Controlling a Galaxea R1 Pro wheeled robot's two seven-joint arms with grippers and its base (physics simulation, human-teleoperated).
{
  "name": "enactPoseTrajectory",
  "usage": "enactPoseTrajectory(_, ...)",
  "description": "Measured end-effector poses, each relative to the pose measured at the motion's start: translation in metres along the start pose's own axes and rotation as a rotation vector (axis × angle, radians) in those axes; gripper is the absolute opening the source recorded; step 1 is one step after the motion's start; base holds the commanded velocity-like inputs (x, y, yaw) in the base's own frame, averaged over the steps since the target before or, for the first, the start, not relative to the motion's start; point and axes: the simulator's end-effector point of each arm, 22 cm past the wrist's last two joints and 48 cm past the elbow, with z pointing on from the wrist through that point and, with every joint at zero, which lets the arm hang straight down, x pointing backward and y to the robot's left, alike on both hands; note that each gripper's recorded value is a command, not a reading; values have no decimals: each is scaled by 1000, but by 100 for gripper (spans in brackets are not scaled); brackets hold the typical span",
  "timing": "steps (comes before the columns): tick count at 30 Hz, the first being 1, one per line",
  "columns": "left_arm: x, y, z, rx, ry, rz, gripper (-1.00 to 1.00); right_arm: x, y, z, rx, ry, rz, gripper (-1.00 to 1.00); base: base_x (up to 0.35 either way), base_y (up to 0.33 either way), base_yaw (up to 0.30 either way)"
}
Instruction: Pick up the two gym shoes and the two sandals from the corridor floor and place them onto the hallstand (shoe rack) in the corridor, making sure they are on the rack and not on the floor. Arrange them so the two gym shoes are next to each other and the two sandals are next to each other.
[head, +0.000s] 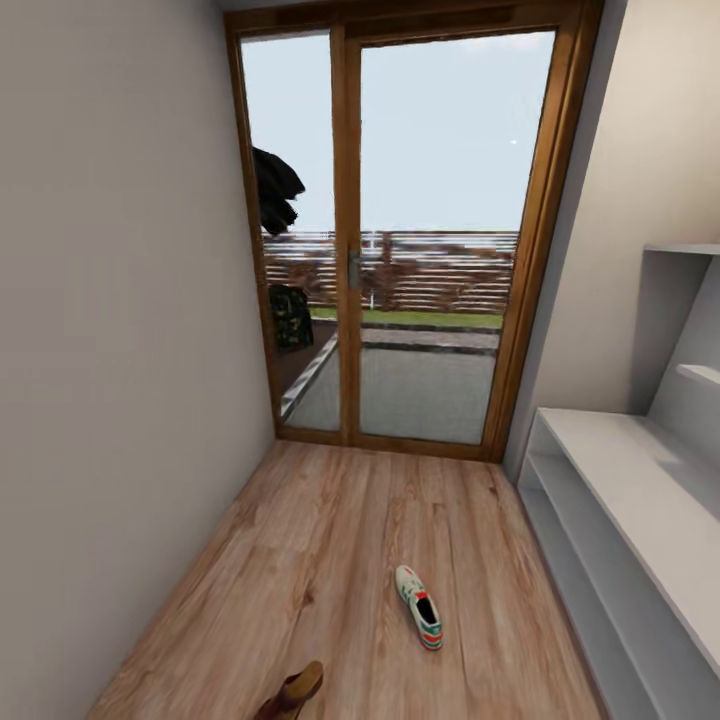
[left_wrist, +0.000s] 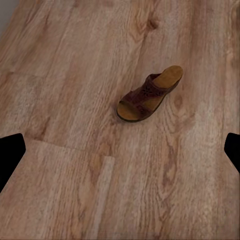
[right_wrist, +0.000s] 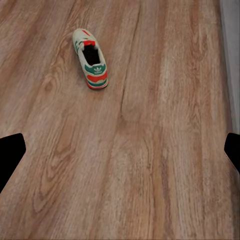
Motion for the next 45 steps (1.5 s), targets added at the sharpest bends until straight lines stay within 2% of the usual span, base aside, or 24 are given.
enactPoseTrajectory(34,0,0,0,0,0,0,100,-2,-1,1,4,-4,4,100,280,-166,0)
enactPoseTrajectory(45,1,0,0,0,1,-1,100,-2,-1,1,3,-4,4,100,50,-16,0)
